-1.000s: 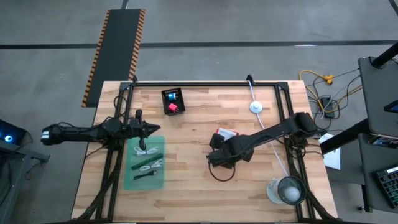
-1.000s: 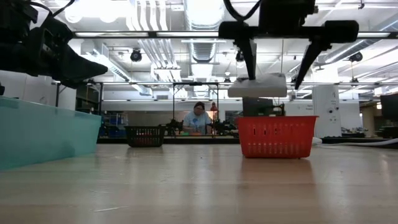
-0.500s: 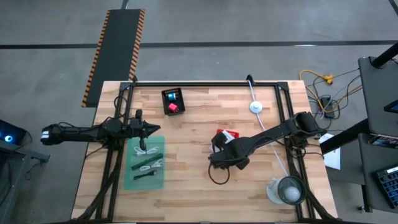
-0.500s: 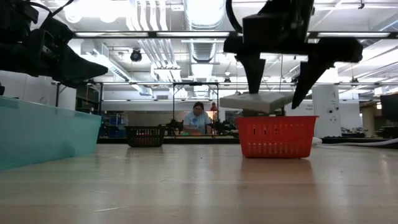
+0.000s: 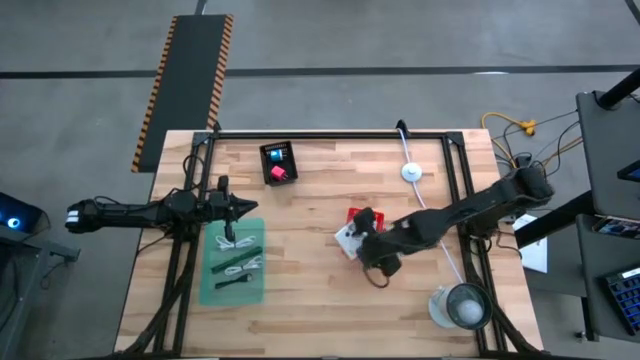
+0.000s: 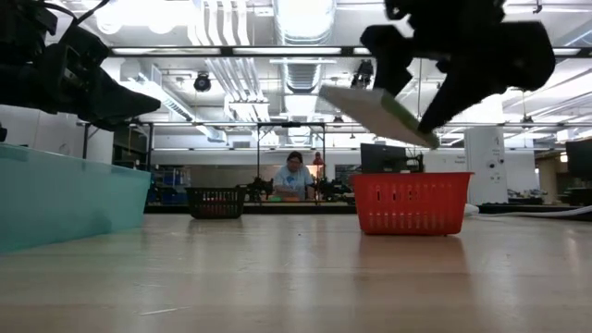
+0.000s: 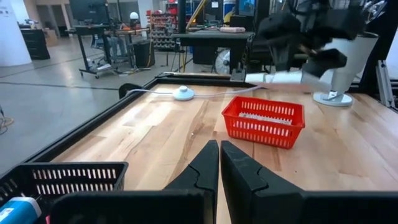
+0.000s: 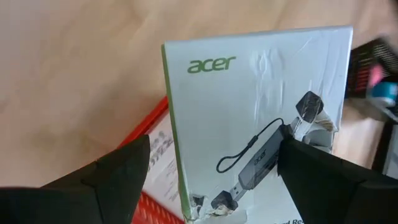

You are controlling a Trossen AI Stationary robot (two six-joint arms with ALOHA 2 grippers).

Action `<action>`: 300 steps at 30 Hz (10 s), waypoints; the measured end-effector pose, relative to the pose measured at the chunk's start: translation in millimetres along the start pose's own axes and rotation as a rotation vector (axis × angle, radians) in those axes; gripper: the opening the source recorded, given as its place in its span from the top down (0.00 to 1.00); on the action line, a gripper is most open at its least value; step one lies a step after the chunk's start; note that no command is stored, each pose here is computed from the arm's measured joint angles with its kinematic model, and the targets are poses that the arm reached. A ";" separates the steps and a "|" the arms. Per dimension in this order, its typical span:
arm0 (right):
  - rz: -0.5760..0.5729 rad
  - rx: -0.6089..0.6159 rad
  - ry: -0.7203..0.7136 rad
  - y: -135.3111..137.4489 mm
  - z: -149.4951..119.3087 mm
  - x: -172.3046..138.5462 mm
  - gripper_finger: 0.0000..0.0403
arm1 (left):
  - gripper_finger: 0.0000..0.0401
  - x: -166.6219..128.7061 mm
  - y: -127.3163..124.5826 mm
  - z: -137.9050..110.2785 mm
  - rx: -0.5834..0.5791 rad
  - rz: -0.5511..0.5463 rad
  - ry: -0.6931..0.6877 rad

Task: Pick and place items into bin
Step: Put the white USB box into the orange bin, then return to Home Position

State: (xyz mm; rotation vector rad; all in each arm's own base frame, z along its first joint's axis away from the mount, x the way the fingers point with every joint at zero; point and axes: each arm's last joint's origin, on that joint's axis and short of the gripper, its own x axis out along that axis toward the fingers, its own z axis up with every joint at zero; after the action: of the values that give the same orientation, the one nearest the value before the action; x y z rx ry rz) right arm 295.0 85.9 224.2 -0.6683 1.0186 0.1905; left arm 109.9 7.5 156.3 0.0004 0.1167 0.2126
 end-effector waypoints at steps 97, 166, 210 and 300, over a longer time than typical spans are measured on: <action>-0.343 0.098 0.290 36.3 6.7 50.7 0.19 | 1.00 -0.9 3.0 1.1 0.019 0.098 -0.012; -0.153 -0.299 0.219 21.3 -8.5 -25.0 0.97 | 1.00 -0.8 3.0 1.0 0.014 0.097 -0.011; 0.066 -0.520 0.025 -10.3 -51.7 -21.5 0.97 | 1.00 -0.4 2.9 0.4 0.015 0.098 -0.005; -0.419 0.713 -0.994 49.5 -208.1 -49.9 0.98 | 1.00 -1.3 3.0 6.9 0.050 0.099 -0.070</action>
State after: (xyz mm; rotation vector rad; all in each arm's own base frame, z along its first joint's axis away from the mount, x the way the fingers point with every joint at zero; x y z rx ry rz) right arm 96.1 8.3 172.6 -0.0618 -0.0566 -0.2032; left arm 108.7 10.2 163.3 0.0634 0.0526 0.3085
